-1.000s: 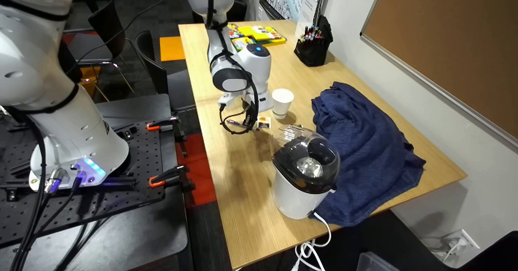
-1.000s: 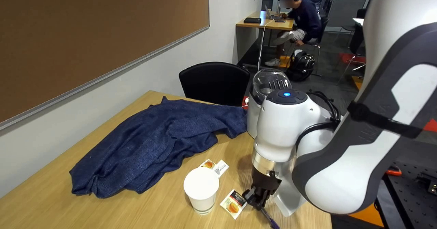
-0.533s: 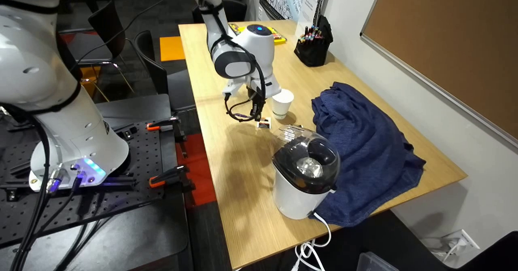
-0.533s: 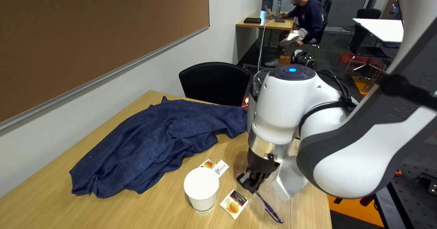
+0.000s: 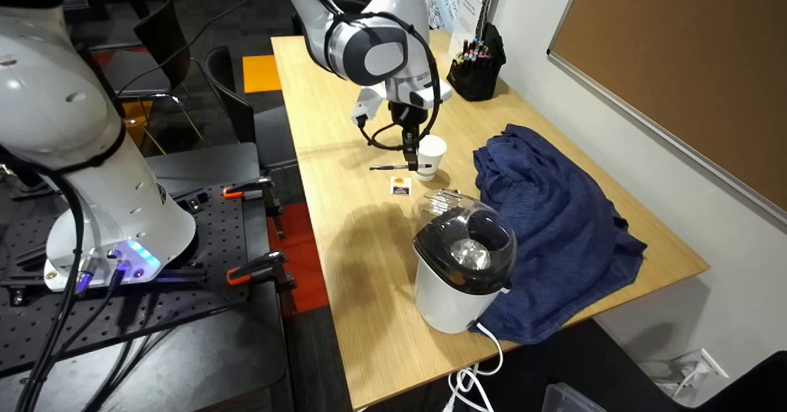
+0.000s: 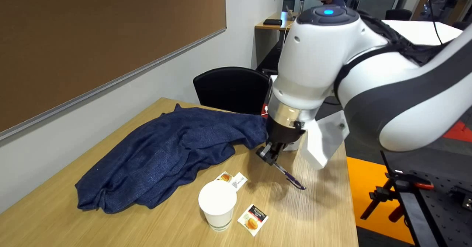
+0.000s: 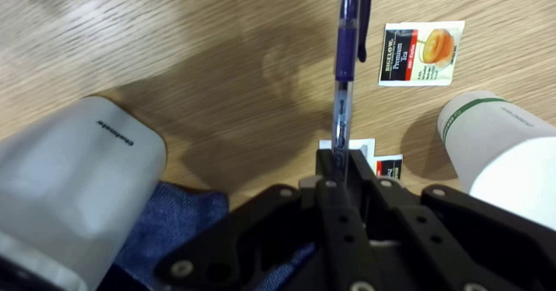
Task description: Put the pen in the cup
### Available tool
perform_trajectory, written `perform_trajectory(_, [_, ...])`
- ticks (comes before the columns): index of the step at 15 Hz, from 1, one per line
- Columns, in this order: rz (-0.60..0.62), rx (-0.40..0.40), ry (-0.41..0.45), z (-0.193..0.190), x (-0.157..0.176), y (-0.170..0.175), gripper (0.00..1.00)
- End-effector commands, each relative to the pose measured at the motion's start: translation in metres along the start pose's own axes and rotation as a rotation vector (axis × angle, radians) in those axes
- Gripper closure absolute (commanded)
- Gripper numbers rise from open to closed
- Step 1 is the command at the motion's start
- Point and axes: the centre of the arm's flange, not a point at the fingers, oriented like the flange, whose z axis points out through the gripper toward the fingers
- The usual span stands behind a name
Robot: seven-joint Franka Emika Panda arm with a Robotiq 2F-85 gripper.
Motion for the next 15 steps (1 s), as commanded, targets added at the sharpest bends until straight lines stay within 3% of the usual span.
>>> perform_trajectory(1, [-0.058, -0.022, 0.024, -0.052, 0.007, 0.006, 0.97])
perform_trajectory(8, [-0.154, -0.048, 0.047, -0.111, 0.022, 0.015, 0.97])
perform_trajectory(15, [-0.406, -0.070, 0.048, -0.135, 0.025, 0.027, 0.97])
